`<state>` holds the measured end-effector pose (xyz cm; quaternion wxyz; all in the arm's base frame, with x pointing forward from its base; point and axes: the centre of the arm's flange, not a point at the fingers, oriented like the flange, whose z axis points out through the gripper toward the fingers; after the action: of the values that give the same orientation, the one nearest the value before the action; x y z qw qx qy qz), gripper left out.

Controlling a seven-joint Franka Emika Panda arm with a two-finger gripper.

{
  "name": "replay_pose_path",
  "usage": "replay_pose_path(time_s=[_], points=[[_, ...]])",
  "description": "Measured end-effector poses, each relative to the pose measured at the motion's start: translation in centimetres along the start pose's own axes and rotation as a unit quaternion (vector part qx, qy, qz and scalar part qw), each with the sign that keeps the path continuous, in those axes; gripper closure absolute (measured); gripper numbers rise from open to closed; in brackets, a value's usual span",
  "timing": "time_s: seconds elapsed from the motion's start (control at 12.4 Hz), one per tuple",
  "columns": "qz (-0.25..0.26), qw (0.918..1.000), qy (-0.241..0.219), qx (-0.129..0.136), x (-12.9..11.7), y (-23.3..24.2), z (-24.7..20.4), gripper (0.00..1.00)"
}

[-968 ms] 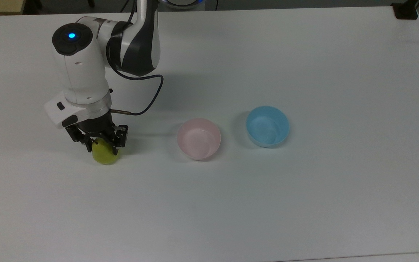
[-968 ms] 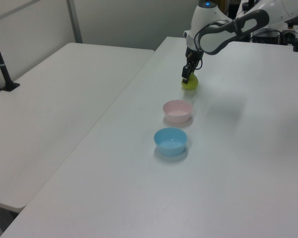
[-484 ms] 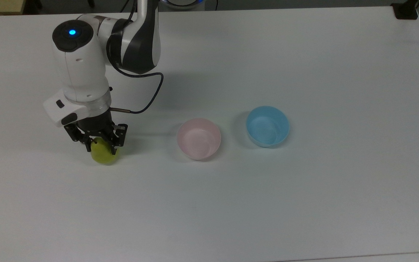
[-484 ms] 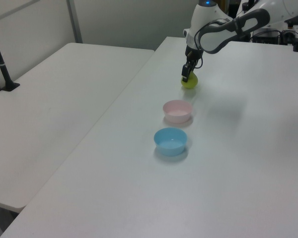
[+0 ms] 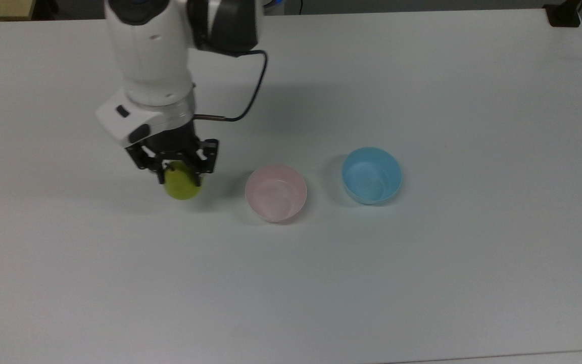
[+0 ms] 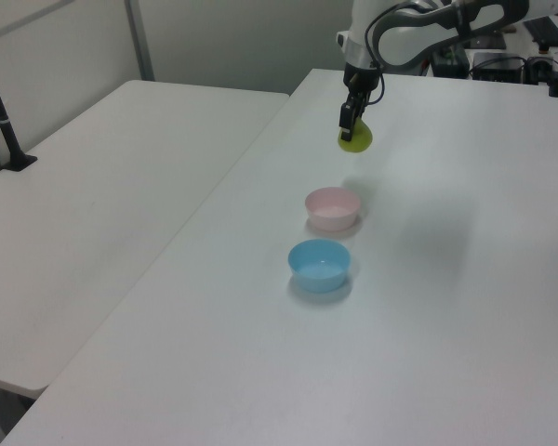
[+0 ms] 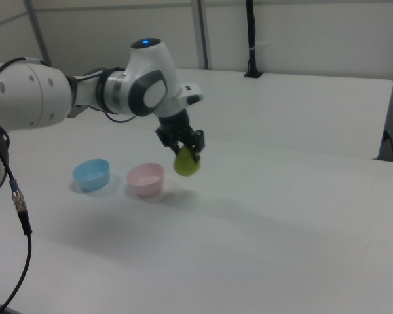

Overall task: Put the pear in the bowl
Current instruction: 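Carry the held pear over the pink bowl and lower it in, then open the gripper to release the pear and raise the arm away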

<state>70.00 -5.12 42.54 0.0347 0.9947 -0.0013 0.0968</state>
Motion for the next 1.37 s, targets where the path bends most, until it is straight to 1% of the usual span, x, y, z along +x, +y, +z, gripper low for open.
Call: replay_pose_path(time_s=[0.16,0.32,0.48,0.65,0.73,0.97,1.05,1.13,1.21,1.29,1.37], points=[[0.008,1.0,0.0,0.002,0.1,-4.7,-0.4,0.39],[0.008,1.0,-0.003,0.003,-0.4,-10.8,-0.1,0.39],[0.001,0.9999,-0.008,0.007,-1.0,-14.7,0.5,0.39],[-0.007,0.9999,-0.008,0.006,-1.2,-16.4,2.4,0.39],[-0.01,0.9999,-0.009,0.002,-1.2,-16.6,4.0,0.39],[-0.011,0.9998,-0.016,-0.001,-1.3,-16.6,5.8,0.39],[-0.013,0.9998,-0.017,-0.005,-1.4,-16.5,6.1,0.36],[-0.014,0.9997,-0.017,-0.007,-1.4,-16.4,6.2,0.27],[-0.015,0.9997,-0.016,-0.009,-1.3,-16.4,6.2,0.12],[-0.015,0.9997,-0.015,-0.009,-1.3,-16.4,6.0,0.02],[-0.015,0.9998,-0.01,-0.008,-1.0,-16.4,5.4,0.0]])
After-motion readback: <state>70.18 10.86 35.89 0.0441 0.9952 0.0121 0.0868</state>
